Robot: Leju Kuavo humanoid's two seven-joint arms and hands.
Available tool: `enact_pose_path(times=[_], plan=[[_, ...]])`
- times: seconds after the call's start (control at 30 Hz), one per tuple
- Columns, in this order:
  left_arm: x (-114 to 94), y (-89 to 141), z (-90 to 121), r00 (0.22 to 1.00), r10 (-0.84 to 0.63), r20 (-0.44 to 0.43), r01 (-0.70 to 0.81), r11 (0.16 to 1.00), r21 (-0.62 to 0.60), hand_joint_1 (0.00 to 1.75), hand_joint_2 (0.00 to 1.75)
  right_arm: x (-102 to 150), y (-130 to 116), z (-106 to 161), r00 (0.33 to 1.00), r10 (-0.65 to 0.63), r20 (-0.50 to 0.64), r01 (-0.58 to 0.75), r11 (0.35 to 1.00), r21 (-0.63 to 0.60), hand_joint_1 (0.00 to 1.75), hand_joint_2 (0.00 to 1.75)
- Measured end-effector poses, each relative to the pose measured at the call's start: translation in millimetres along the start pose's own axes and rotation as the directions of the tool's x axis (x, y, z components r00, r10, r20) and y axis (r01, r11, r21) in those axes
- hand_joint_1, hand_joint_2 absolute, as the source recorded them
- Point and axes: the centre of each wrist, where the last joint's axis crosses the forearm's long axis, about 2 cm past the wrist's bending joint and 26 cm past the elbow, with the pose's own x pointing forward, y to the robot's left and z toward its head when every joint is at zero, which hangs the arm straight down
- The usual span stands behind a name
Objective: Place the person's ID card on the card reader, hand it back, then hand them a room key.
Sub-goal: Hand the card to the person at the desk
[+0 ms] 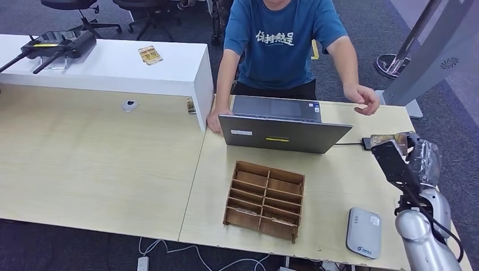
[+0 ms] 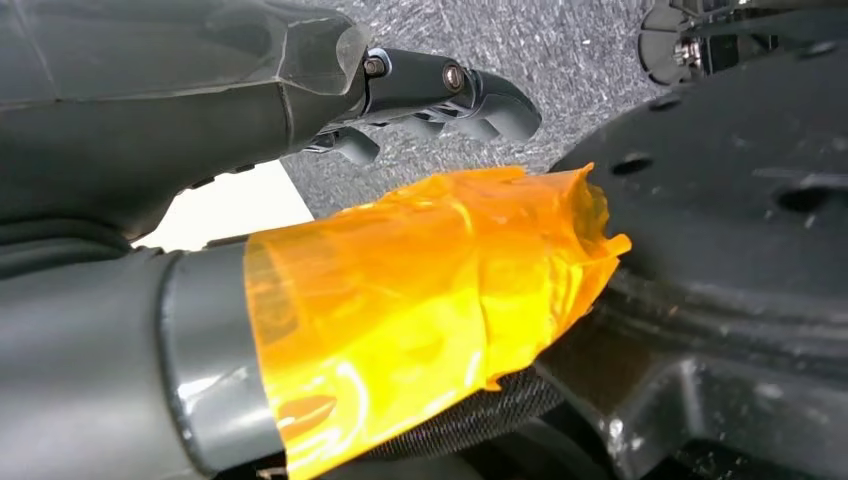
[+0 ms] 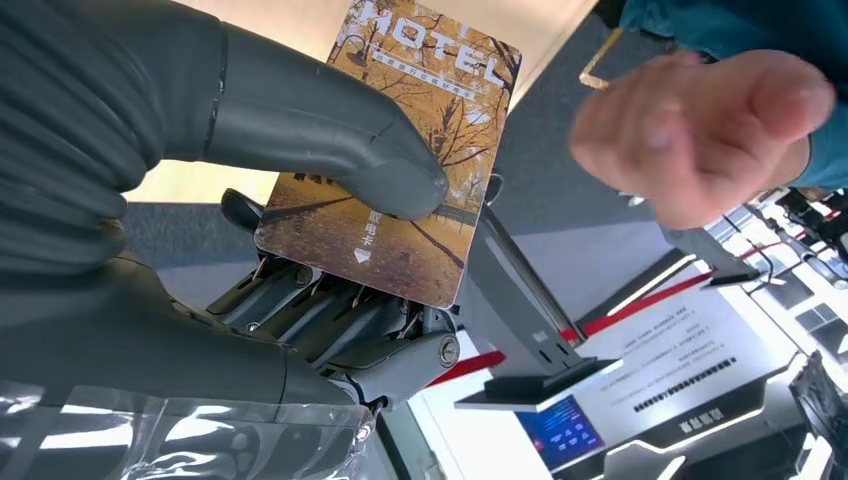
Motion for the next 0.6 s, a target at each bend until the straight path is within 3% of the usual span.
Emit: enact_pose_path(times=[0.6], plan=[[12.8, 17.2, 2.1, 0.995, -0.098, -0.011, 0.098, 0.995, -0.001, 0.00, 0.00, 34.3, -14.6, -70.8, 0.990, 0.141, 0.024, -0.135, 0.976, -0.169, 1.61, 1.75]])
